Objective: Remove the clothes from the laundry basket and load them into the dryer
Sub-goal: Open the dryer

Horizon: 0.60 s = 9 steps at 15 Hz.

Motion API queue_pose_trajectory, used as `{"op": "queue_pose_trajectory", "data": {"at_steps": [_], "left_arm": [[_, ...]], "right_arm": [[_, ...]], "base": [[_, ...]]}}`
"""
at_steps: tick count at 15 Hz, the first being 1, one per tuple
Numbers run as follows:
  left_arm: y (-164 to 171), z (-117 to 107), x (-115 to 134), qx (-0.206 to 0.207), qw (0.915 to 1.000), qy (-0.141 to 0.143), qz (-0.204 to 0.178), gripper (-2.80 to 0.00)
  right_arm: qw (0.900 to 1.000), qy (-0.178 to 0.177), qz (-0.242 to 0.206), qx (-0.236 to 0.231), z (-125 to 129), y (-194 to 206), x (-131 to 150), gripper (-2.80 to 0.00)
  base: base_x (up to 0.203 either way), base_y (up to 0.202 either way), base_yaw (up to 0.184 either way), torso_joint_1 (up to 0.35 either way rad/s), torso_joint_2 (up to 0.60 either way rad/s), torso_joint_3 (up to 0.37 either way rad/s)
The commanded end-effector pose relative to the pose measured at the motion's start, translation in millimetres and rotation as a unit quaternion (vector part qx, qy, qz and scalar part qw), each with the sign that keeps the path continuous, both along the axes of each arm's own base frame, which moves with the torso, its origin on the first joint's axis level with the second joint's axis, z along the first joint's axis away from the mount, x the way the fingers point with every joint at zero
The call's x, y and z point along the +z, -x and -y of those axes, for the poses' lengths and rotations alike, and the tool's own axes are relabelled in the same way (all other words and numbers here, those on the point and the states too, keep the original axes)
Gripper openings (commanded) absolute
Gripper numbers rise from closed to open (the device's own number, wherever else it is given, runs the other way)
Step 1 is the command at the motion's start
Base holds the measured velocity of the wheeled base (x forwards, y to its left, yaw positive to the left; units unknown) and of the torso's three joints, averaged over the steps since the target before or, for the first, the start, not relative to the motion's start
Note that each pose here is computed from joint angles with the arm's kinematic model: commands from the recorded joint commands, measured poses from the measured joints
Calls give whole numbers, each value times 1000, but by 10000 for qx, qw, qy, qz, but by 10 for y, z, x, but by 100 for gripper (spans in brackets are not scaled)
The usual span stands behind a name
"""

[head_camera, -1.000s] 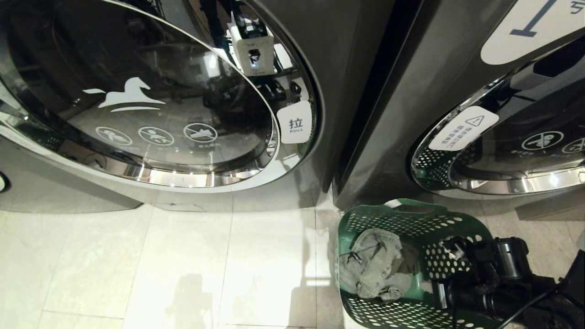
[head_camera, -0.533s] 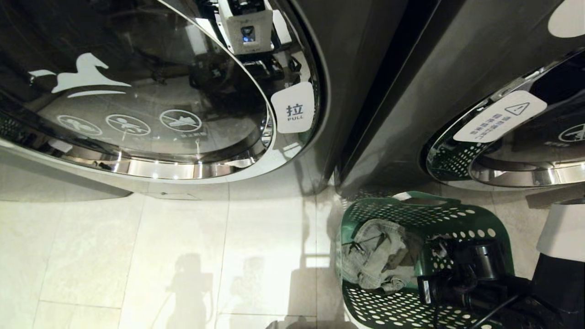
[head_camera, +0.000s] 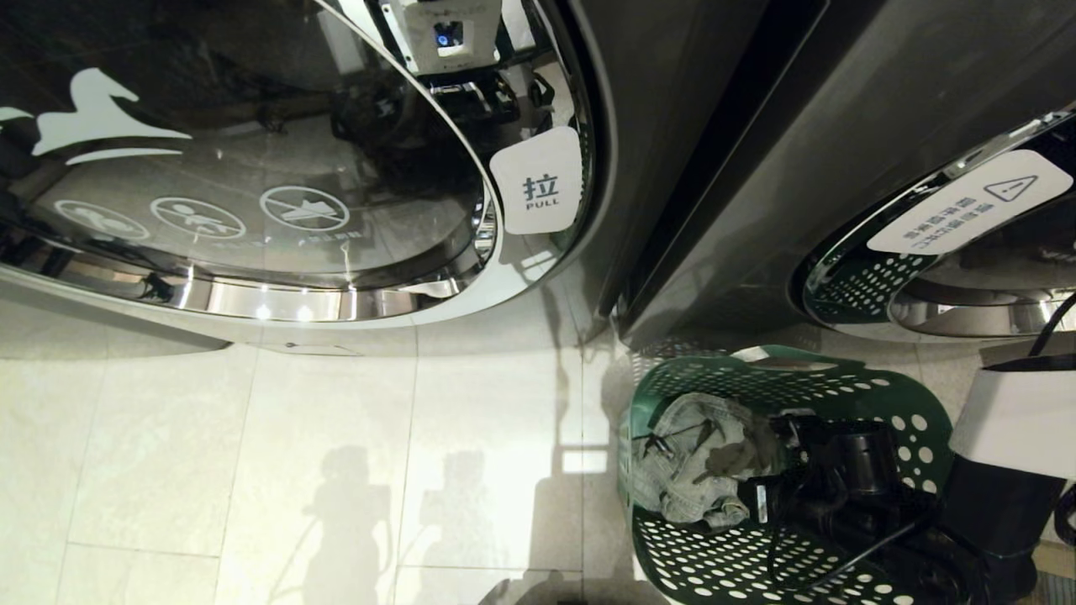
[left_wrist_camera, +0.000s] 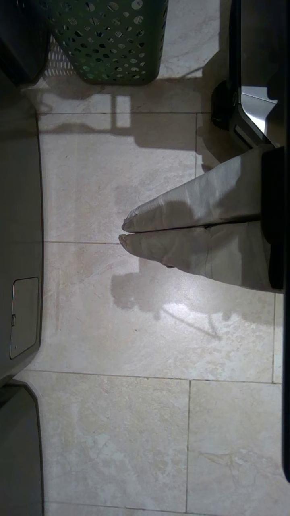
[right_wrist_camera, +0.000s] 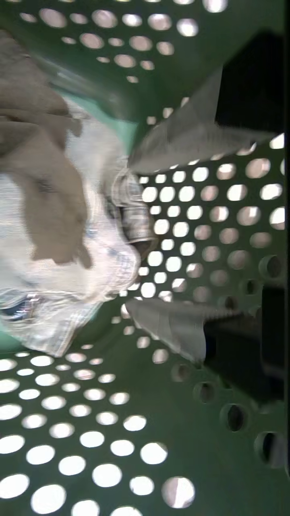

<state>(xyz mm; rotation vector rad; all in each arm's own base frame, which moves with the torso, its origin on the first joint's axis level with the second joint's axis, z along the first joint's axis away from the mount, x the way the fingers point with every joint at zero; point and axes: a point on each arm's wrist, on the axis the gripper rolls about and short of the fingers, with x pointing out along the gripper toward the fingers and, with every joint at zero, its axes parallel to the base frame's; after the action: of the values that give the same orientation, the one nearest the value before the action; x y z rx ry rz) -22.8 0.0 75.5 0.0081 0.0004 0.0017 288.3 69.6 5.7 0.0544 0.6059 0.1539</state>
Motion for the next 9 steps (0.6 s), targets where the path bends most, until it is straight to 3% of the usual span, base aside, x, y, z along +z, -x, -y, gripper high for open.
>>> {"op": "queue_pose_trajectory", "data": {"at_steps": [1, 9], "left_arm": [[0, 0, 0, -1, 10000, 2, 2, -280], [0, 0, -3, -1, 10000, -6, -13, -280]], "right_arm": [[10000, 6, 44, 2, -20, -64, -44, 0], [9930, 615, 973, -251, -97, -496, -638, 0]], "base": [[0, 0, 0, 0, 0, 0], [0, 0, 0, 0, 0, 0]]}}
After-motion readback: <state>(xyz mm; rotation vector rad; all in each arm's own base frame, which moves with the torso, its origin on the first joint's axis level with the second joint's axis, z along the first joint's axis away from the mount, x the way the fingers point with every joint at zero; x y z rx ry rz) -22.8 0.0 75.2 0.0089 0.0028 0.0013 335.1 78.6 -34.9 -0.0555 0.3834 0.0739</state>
